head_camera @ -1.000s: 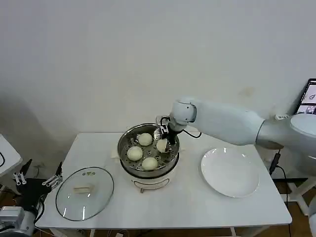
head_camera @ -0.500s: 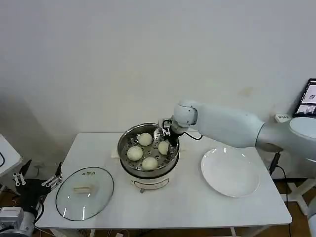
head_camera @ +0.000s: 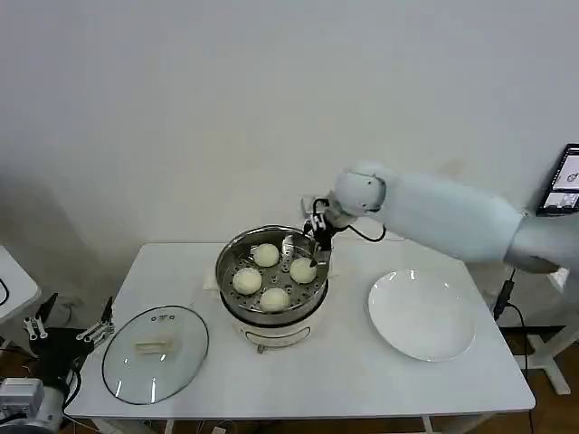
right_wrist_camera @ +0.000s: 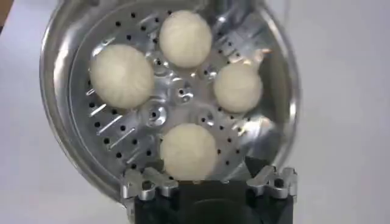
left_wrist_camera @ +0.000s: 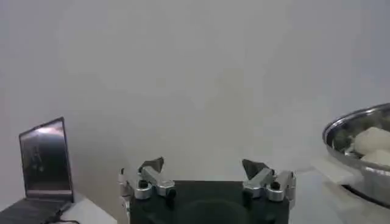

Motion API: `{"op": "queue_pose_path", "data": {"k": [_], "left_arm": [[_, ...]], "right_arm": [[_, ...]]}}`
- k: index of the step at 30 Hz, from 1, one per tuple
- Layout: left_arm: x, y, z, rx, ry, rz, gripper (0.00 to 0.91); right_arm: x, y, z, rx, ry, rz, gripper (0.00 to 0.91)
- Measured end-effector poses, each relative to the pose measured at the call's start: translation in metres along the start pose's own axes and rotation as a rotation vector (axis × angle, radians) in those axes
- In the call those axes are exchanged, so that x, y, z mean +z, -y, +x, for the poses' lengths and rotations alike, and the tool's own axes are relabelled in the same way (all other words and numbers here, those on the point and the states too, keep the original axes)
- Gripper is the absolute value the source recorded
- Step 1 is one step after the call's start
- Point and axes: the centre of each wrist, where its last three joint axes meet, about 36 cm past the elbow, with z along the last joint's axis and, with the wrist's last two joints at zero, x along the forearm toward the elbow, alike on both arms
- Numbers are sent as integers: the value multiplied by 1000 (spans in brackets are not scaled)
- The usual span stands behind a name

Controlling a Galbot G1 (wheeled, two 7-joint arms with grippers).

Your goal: Take steamed baozi put them in steamer then cover it.

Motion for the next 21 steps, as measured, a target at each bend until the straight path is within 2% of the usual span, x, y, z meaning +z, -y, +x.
{"op": "queue_pose_path", "data": {"k": [4,9,16,21], "left_arm": [[1,2,-2,2,-2,7,907],[4,6,-6,-1,-14,20,907],[10,11,-11,12,-58,-1,907],[20,17,-15,30,-69,-89,907]], "right_arm": [[14,-9,26,75,81,-38,907],[39,-35,45,196,212,-126,907],[81,-94,54,445,431,-300,907],[103,-141,51,604,573,-415,907]]}}
